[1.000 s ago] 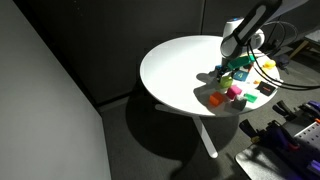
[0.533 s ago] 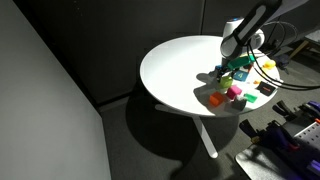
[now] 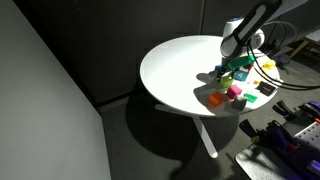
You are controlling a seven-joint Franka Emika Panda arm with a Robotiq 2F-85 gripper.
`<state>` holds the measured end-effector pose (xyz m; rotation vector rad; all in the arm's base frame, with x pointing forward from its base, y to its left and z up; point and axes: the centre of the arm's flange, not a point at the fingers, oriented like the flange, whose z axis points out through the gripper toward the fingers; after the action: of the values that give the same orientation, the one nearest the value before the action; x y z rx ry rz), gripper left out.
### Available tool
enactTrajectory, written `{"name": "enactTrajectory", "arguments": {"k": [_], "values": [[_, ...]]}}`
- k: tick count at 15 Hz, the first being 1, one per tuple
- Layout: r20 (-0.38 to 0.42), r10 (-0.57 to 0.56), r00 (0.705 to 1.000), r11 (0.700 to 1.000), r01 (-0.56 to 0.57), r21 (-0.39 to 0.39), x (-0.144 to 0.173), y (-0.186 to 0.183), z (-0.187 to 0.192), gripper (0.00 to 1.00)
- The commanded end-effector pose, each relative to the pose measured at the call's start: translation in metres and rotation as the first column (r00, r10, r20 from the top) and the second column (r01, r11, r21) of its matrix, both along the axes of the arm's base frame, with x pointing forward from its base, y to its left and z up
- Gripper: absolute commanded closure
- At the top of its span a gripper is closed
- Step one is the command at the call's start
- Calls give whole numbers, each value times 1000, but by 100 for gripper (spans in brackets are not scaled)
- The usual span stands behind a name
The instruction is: Put the yellow block on the pink block
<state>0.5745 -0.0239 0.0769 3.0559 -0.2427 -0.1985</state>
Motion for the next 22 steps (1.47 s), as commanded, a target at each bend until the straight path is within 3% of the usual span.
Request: {"name": "enactTrajectory", "arguments": {"k": [1, 5, 6, 7, 12, 15, 22], "values": [[0, 0, 1000, 1000, 0, 0, 0, 0, 0, 0], [1, 2, 1000, 1000, -2, 2, 0, -1, -2, 0], [1, 2, 1000, 1000, -2, 2, 0, -1, -2, 9], [0, 7, 1000, 1000, -7, 8, 0, 0, -3, 26], [21, 15, 1000, 1000, -15, 2, -4, 5, 13, 66], [38, 24, 999, 1000, -24, 4, -8, 10, 29, 72], [50, 47, 998, 999, -48, 9, -24, 23, 65, 72]]}}
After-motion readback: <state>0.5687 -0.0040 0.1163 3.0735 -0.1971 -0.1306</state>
